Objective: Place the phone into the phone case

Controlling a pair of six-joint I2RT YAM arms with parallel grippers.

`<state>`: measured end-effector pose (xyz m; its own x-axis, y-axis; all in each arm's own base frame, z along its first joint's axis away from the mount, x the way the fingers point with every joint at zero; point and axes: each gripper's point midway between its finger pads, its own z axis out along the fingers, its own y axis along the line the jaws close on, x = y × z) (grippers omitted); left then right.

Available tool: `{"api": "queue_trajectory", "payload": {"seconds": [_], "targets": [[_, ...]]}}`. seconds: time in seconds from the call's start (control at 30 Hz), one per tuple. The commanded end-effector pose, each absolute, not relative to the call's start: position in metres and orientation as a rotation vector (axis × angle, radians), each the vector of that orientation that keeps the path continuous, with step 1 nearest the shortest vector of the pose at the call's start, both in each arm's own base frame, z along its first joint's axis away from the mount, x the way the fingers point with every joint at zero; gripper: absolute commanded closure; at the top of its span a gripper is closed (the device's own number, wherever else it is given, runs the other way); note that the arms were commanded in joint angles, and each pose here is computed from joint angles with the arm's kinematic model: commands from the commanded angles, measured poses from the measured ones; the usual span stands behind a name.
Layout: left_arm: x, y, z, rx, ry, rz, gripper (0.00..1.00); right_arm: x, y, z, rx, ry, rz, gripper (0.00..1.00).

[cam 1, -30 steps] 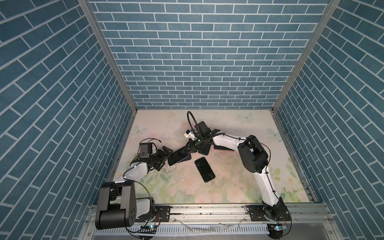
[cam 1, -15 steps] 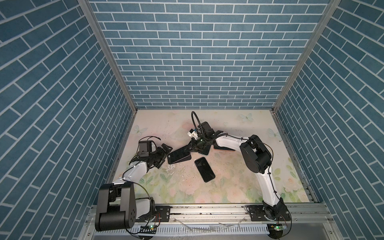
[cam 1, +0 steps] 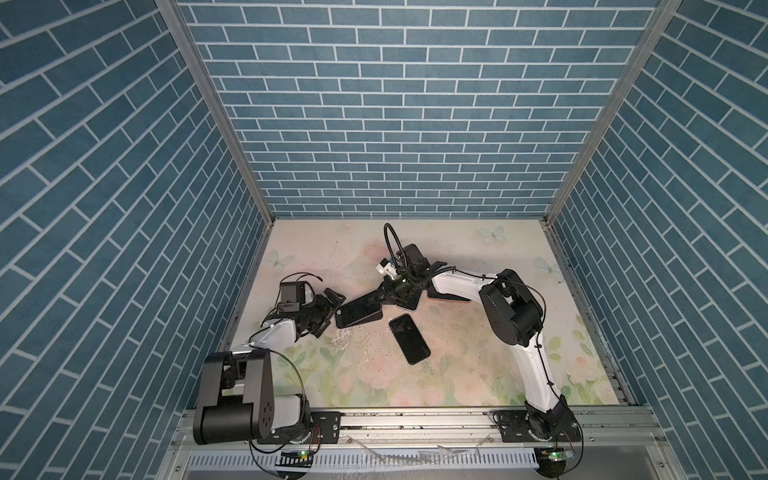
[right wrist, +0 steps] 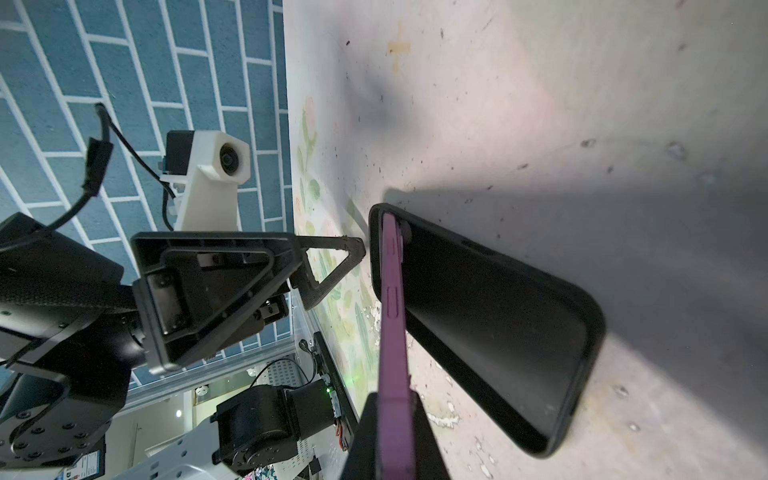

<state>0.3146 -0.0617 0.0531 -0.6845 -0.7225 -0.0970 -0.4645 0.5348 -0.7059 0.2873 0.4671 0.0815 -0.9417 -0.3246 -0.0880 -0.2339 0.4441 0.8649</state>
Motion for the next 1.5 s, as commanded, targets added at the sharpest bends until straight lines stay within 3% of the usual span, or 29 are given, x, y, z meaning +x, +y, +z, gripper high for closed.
{"api": "queue_trajectory", "payload": {"seconds": [0.0, 0.6, 1.23, 1.47], "targets": [[0.320, -0.058, 0.050, -0.981, 2.376, -0.930, 0.01, 0.281, 0.454, 0.041, 0.457, -2.633, -1.376, 1.00], [0.322, -0.061, 0.040, -0.993, 2.380, -0.942, 0.00, 0.266, 0.445, -0.010, 0.434, -2.665, -1.162, 1.00], [0.322, -0.062, 0.037, -1.003, 2.383, -0.942, 0.00, 0.260, 0.432, -0.052, 0.423, -2.737, -0.936, 0.84], [0.320, -0.062, 0.040, -1.000, 2.381, -0.942, 0.00, 0.268, 0.427, -0.054, 0.447, -2.803, -0.874, 0.74]]}}
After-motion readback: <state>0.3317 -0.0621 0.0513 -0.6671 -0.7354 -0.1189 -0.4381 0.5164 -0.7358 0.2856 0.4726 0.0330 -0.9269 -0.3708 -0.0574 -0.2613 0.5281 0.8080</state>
